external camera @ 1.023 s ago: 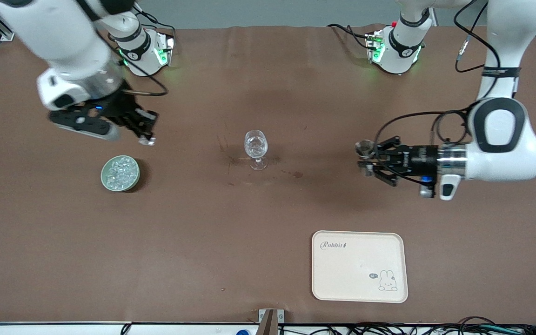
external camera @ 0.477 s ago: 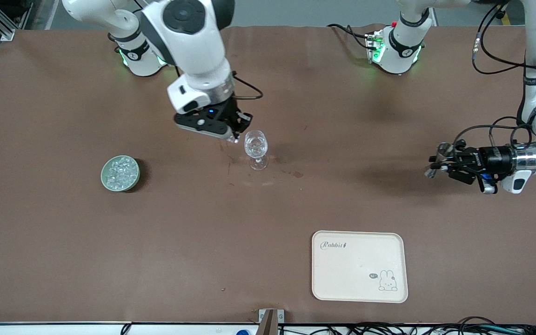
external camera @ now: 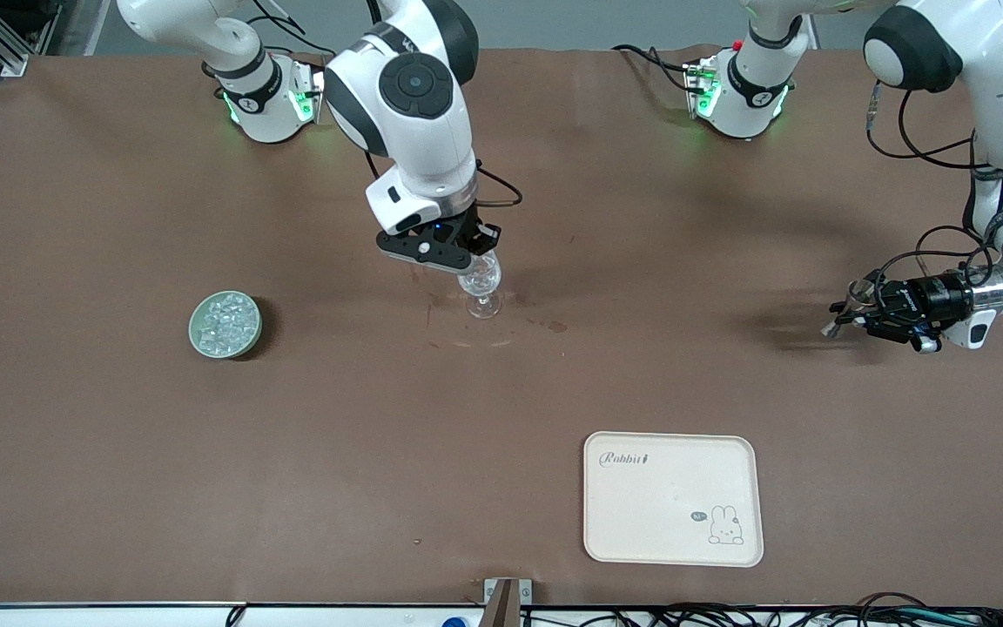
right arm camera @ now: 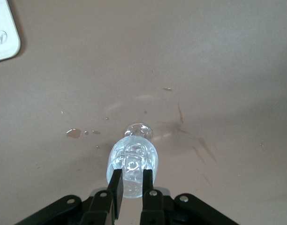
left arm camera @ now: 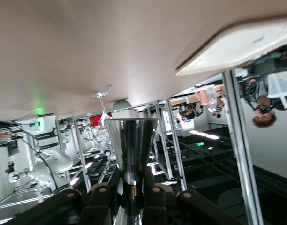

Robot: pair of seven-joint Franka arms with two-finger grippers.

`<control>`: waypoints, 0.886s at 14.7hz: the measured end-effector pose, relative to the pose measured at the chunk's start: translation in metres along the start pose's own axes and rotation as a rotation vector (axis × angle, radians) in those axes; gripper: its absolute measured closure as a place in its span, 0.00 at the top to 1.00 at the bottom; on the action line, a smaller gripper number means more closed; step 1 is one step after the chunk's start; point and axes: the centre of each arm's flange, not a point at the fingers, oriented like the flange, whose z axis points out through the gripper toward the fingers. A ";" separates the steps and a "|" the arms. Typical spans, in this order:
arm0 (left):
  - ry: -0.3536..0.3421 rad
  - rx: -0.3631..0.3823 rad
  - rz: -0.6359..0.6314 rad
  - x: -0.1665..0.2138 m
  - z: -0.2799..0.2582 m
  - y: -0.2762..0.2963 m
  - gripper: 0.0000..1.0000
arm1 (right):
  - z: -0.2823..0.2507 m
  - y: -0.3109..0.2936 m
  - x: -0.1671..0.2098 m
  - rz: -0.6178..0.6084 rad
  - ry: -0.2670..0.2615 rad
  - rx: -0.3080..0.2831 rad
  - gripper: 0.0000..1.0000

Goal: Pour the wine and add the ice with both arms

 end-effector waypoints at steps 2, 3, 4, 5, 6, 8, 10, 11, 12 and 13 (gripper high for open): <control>0.009 -0.039 -0.010 0.016 -0.017 -0.011 0.21 | 0.012 -0.006 -0.007 -0.013 -0.010 -0.015 0.21; 0.014 -0.059 -0.017 0.024 -0.026 -0.018 0.21 | 0.018 -0.009 -0.010 -0.017 -0.015 -0.023 0.21; 0.017 -0.078 -0.024 0.032 -0.034 -0.025 0.21 | 0.022 -0.010 -0.012 -0.020 -0.018 -0.029 0.21; 0.019 -0.097 -0.032 0.040 -0.040 -0.030 0.21 | 0.026 -0.011 -0.013 -0.021 -0.021 -0.034 0.21; 0.020 -0.113 -0.041 0.047 -0.043 -0.035 0.21 | 0.029 -0.011 -0.014 -0.023 -0.024 -0.038 0.21; 0.024 -0.129 -0.062 0.059 -0.048 -0.044 0.21 | 0.032 -0.012 -0.017 -0.027 -0.027 -0.044 0.21; 0.026 -0.134 -0.074 0.066 -0.050 -0.048 0.21 | 0.034 -0.012 -0.018 -0.030 -0.029 -0.047 0.21; 0.027 -0.133 -0.077 0.067 -0.050 -0.048 0.21 | 0.035 -0.012 -0.019 -0.030 -0.030 -0.050 0.21; 0.027 -0.130 -0.087 0.067 -0.050 -0.047 0.21 | 0.036 -0.012 -0.019 -0.030 -0.031 -0.052 0.21; 0.028 -0.127 -0.100 0.068 -0.050 -0.045 0.21 | 0.037 -0.012 -0.019 -0.030 -0.032 -0.053 0.21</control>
